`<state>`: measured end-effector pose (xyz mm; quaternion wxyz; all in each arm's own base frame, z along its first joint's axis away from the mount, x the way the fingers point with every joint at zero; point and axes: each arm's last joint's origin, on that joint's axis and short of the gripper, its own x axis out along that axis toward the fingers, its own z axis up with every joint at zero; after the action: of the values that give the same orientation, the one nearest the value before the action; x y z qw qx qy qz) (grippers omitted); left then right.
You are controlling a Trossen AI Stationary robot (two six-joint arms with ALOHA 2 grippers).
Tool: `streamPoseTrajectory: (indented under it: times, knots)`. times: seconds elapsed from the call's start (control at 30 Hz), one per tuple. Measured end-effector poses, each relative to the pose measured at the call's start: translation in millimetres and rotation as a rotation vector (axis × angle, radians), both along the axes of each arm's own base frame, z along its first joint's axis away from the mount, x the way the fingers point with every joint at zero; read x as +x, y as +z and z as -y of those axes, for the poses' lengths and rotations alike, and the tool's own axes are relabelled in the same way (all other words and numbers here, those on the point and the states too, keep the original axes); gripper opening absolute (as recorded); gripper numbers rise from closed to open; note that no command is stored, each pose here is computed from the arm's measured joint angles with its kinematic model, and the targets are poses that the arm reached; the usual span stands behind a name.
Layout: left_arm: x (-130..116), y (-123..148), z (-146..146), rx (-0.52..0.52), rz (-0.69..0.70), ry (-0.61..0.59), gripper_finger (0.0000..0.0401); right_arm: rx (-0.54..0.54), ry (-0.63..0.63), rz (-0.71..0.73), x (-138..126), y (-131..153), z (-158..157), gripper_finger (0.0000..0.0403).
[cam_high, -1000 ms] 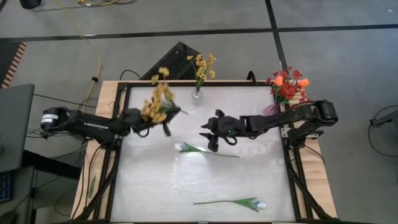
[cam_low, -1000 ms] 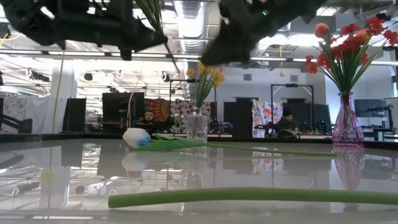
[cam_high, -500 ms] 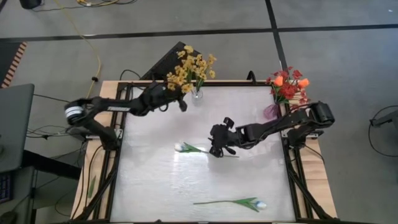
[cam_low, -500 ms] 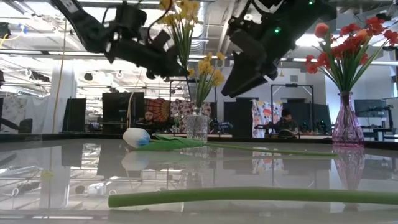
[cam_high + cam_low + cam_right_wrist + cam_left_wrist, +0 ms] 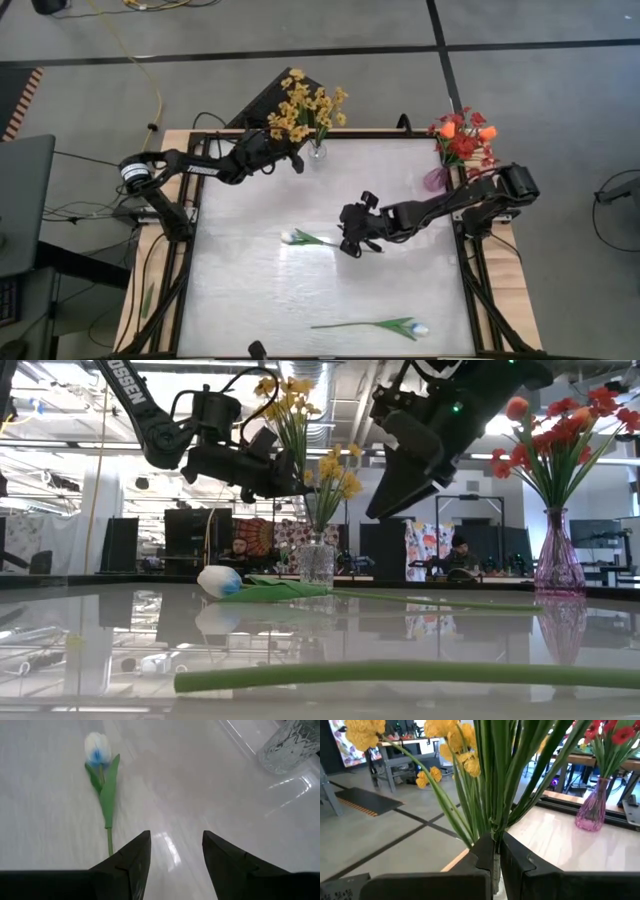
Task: Sort flowers into vase by color
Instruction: Put the yellow flowers into the transparent vase
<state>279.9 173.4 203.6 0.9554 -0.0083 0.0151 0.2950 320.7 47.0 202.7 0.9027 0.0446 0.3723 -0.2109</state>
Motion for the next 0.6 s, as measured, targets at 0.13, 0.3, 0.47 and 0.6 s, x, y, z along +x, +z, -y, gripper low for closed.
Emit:
streamPoseTrajectory:
  times: [0.13, 0.3, 0.47, 0.6]
  knots:
    - [0, 0, 0, 0.007, -0.005, 0.004, 0.0000, 0.000, -0.006, 0.000, 0, 0, 2, 0.0202]
    - [-1, 0, -2, 0.010, -0.012, 0.014, 0.0000, 0.000, -0.017, 0.004, 1, 0, 6, 0.0202]
    - [-2, -3, -8, -0.067, -0.044, 0.012, 0.0000, 0.005, -0.023, 0.024, 3, 1, 8, 0.0202]
    - [0, -1, -10, -0.071, -0.067, 0.005, 0.0000, 0.006, -0.024, 0.028, 3, 2, 8, 0.0202]
